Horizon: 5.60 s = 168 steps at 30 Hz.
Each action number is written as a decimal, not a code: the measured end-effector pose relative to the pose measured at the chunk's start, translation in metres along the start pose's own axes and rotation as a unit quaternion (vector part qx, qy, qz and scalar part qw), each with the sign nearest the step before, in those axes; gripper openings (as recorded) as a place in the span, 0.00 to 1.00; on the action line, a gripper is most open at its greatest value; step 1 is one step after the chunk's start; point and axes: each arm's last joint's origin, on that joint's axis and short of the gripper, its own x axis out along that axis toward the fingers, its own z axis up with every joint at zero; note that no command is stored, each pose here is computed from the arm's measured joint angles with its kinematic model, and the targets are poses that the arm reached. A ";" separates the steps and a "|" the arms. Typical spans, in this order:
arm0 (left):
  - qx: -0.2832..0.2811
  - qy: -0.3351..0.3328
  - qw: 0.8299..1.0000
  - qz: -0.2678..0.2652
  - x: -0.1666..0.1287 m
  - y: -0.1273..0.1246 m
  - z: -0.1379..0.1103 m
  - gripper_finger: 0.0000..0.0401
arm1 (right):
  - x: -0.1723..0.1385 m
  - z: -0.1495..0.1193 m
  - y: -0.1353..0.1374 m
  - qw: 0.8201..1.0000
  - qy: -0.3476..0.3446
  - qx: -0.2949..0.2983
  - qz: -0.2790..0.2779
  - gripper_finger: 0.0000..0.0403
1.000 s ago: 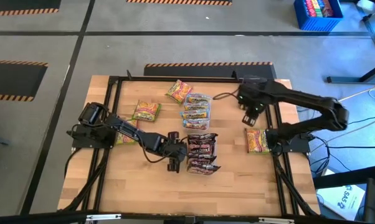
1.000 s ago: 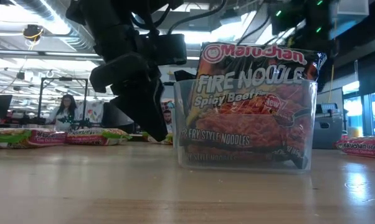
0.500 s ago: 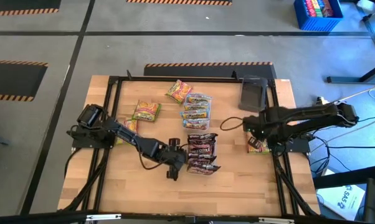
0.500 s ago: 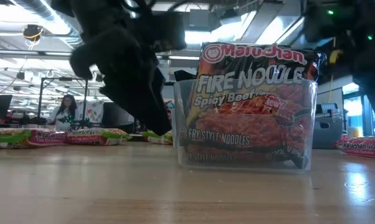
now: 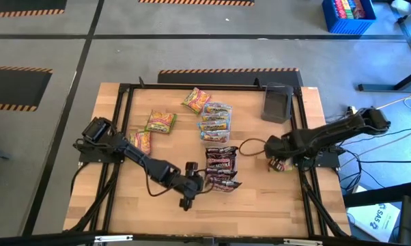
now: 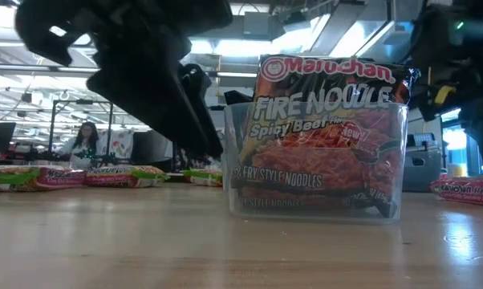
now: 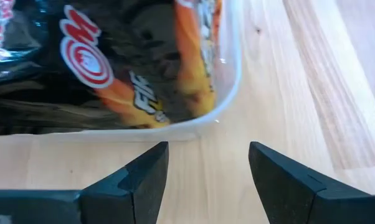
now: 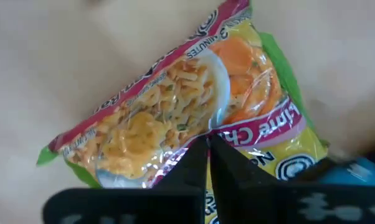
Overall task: Sort Maruchan noodles
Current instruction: Put the green noodle pack into the black bin
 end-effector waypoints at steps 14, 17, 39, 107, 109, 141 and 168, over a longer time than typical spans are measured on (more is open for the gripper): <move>-0.026 -0.005 1.000 -0.003 -0.001 -0.003 0.000 0.54 | 0.006 -0.037 0.091 0.966 -0.070 -0.176 0.178 0.01; -0.036 -0.007 0.999 -0.005 -0.001 -0.005 0.000 0.54 | 0.015 -0.041 0.111 0.956 -0.082 -0.194 0.206 0.01; -0.063 -0.070 0.995 -0.031 -0.023 -0.067 -0.012 0.54 | 0.027 -0.019 0.262 0.915 -0.214 -0.247 0.235 0.01; -0.158 -0.170 0.971 -0.058 0.063 -0.076 -0.028 0.54 | 0.060 -0.005 0.201 0.892 -0.160 0.097 0.411 0.79; -0.159 -0.170 0.971 -0.057 0.063 -0.075 -0.028 0.54 | 0.061 -0.003 0.208 0.892 -0.164 0.096 0.410 0.79; -0.156 -0.176 0.968 -0.086 0.058 -0.082 -0.026 0.54 | 0.032 0.014 0.247 0.899 -0.247 0.016 0.362 0.39; -0.023 0.019 0.986 -0.167 -0.083 -0.077 -0.017 0.54 | -0.136 0.033 0.095 0.879 -0.413 -0.129 0.198 0.22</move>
